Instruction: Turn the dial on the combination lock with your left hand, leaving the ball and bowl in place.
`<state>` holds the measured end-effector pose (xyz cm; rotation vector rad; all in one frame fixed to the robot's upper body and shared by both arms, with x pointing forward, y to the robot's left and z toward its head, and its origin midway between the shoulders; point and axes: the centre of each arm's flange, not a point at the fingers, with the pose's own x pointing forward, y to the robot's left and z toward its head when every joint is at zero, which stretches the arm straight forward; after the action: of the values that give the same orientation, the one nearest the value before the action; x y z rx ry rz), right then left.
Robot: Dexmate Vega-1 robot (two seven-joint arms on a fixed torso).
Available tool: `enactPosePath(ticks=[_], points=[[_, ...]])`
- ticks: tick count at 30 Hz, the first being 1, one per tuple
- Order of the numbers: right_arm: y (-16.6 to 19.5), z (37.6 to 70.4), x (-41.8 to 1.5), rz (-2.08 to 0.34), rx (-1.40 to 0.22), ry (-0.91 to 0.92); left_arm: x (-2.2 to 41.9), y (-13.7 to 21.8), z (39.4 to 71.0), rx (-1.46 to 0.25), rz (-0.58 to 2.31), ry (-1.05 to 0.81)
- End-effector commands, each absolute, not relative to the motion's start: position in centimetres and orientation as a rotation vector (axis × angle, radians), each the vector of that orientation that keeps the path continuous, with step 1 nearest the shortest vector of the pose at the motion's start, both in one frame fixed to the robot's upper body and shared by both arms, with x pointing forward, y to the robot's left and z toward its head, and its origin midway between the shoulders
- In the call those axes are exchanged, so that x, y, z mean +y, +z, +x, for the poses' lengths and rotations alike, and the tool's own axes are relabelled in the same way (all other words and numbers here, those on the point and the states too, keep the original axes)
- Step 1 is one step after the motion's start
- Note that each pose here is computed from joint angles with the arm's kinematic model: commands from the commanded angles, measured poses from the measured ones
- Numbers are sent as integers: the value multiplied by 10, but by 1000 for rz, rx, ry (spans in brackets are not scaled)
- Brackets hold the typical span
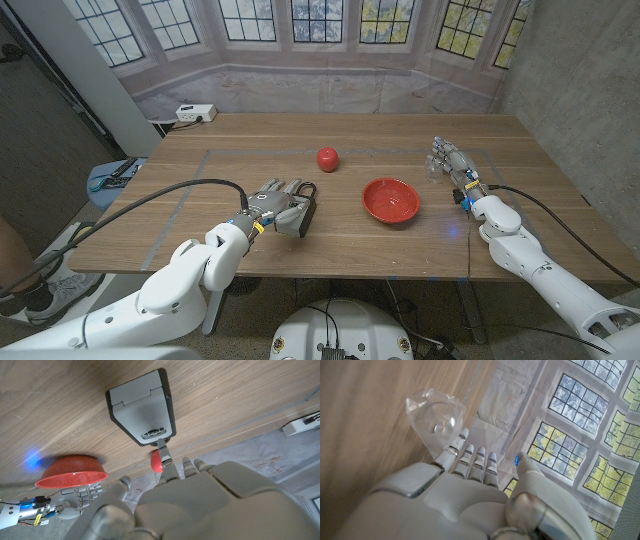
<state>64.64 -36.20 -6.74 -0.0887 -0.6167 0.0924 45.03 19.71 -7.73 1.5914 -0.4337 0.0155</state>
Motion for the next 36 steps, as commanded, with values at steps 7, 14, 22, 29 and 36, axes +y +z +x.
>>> enactPosePath(ticks=[7,14,22,29,36], points=[[-70,649,-364,-84,-610,91,192,-76,460,-430,1562,-9],[-69,650,-366,-85,-611,94,189,-77,463,-429,1556,-17],[-70,651,-369,-83,-611,95,187,-78,464,-418,1548,-21],[-70,652,-372,-80,-610,95,186,-80,464,-407,1541,-23],[-72,652,-373,-78,-611,94,187,-83,461,-394,1534,-22]])
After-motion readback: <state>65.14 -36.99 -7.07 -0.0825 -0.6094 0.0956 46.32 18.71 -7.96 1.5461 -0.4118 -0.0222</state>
